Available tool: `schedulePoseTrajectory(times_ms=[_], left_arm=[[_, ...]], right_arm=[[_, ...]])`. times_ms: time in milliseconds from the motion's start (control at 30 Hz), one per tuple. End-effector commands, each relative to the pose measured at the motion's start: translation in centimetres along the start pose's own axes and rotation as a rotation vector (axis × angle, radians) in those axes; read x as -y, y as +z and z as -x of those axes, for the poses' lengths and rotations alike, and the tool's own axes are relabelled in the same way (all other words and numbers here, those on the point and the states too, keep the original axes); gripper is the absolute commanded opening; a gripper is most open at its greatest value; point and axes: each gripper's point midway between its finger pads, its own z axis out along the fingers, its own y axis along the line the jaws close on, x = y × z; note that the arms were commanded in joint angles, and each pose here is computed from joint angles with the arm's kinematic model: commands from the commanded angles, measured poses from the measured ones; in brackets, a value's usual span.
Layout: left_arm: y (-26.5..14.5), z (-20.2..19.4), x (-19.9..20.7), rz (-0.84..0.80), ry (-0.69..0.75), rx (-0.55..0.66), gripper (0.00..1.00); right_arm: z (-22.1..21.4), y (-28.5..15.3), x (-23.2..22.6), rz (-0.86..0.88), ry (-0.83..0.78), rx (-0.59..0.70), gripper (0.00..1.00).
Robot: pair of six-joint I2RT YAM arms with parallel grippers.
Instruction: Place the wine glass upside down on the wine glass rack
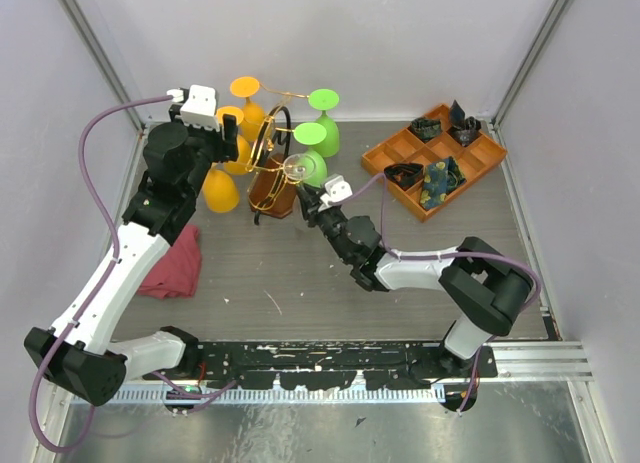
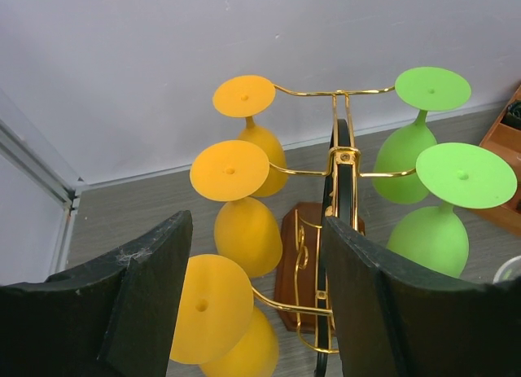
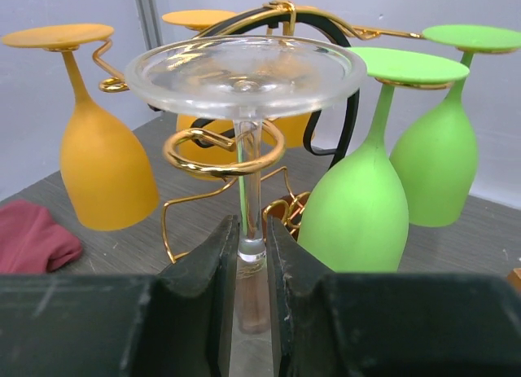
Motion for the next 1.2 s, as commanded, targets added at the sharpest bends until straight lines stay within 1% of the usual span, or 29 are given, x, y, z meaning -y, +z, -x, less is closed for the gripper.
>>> schedulePoseTrajectory(times_ms=[0, 333, 500, 533, 600, 633, 800, 833, 933, 1167], left_arm=[[0.1, 1.0, 0.0, -0.007, -0.025, 0.034, 0.71], [-0.3, 0.7, -0.1, -0.004, -0.031, 0.030, 0.71], [-0.6, 0.5, -0.4, 0.008, -0.031, 0.028, 0.72], [-0.6, 0.4, -0.4, 0.010, -0.031, 0.027, 0.72], [-0.7, 0.4, -0.5, 0.012, -0.031, 0.026, 0.72], [-0.7, 0.2, -0.5, 0.013, -0.031, 0.023, 0.72], [-0.6, 0.2, -0.5, 0.017, -0.033, 0.022, 0.73], [-0.6, 0.3, -0.6, 0.019, -0.036, 0.024, 0.72], [-0.5, 0.4, -0.6, 0.021, -0.044, 0.025, 0.74], [-0.5, 0.4, -0.6, 0.029, -0.072, 0.024, 0.78]], right_arm=[[4.4, 0.0, -0.8, 0.006, -0.026, 0.115, 0.01], [3.8, 0.3, -2.7, 0.034, -0.046, 0.102, 0.01], [3.0, 0.5, -2.4, 0.007, -0.035, 0.075, 0.01], [2.9, 0.4, -2.2, -0.001, -0.030, 0.073, 0.04], [2.8, 0.3, -2.1, -0.009, -0.025, 0.066, 0.14], [2.6, 0.3, -2.1, -0.008, -0.029, 0.057, 0.17], [1.8, -0.4, -2.0, 0.003, -0.023, 0.027, 0.23], [1.6, -0.7, -2.0, 0.003, -0.023, 0.019, 0.26], [1.2, -1.3, -1.6, -0.003, -0.020, -0.001, 0.37], [0.8, -3.2, -0.8, -0.015, -0.016, -0.050, 0.54]])
